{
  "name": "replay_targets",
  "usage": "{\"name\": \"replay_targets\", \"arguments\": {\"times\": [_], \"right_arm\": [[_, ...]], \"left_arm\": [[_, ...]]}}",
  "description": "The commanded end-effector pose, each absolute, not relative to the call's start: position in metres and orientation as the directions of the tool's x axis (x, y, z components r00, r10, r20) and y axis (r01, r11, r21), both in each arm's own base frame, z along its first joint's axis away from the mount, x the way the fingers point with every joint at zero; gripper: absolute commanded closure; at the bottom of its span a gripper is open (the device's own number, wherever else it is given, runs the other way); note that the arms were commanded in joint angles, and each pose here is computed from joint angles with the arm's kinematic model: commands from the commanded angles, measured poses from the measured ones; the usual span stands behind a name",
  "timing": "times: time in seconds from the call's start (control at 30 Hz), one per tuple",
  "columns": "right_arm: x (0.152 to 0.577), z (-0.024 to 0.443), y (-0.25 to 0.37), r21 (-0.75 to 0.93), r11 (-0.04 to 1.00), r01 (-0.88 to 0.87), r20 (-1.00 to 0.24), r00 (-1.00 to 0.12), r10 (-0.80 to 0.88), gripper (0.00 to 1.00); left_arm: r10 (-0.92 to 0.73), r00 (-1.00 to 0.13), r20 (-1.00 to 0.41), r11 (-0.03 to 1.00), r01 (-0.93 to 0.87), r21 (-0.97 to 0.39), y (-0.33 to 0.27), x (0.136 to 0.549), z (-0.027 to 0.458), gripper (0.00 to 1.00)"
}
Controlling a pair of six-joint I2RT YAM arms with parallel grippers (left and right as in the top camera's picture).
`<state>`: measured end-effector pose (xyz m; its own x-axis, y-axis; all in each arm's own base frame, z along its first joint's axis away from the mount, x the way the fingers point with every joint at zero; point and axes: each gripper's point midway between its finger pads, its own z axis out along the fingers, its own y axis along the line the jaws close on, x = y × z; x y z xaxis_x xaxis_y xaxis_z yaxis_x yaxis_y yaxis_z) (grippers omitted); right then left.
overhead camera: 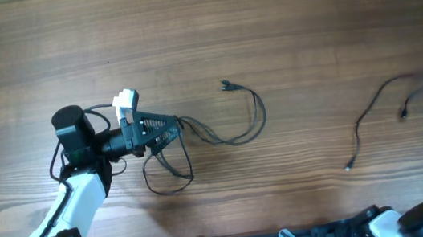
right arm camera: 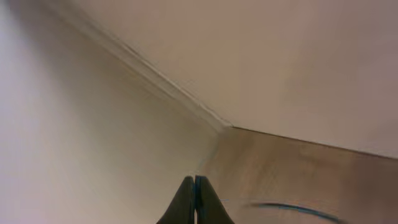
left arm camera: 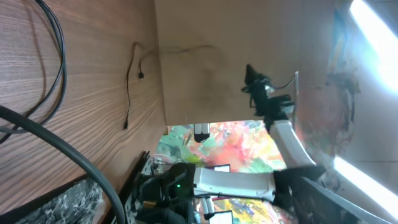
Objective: Untangle cables
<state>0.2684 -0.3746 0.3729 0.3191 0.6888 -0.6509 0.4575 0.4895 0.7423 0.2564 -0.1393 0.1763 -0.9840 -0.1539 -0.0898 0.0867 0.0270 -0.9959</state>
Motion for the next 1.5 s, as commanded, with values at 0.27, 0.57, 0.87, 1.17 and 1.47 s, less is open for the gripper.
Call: {"name": "replay_targets", "arguments": {"times": [0.27,0.57,0.87,1.17,1.47], "right_arm": [[0.27,0.239,-0.378,0.82,0.124,0.559,-0.288,0.216,0.933,0.47],[0.267,0.104,-0.261,0.319,-0.289,0.903,0.039,0.292,0.956,0.0],[0.283,0.058,-0.249,0.134,-0.219,0.966,-0.209,0.244,0.947,0.0],[0.297,0.011,-0.258,0.102,-0.169,0.98,-0.195,0.186,0.963,0.04],[0.333,-0.032,-0.247,0.19,0.044,0.981,-0.095,-0.026,0.995,0.28]], "left_arm": [[-0.151,-0.983,-0.102,0.03,0.099,-0.995,-0.141,0.255,0.173,0.0],[-0.161,-0.984,-0.07,0.033,0.065,-0.997,-0.14,0.256,0.17,0.0],[-0.161,-0.985,-0.065,0.032,0.061,-0.998,-0.14,0.256,0.17,0.0],[-0.164,-0.985,-0.057,0.033,0.053,-0.998,-0.14,0.256,0.169,0.0],[-0.178,-0.983,-0.054,0.043,0.047,-0.998,-0.14,0.258,0.167,0.0]]}}
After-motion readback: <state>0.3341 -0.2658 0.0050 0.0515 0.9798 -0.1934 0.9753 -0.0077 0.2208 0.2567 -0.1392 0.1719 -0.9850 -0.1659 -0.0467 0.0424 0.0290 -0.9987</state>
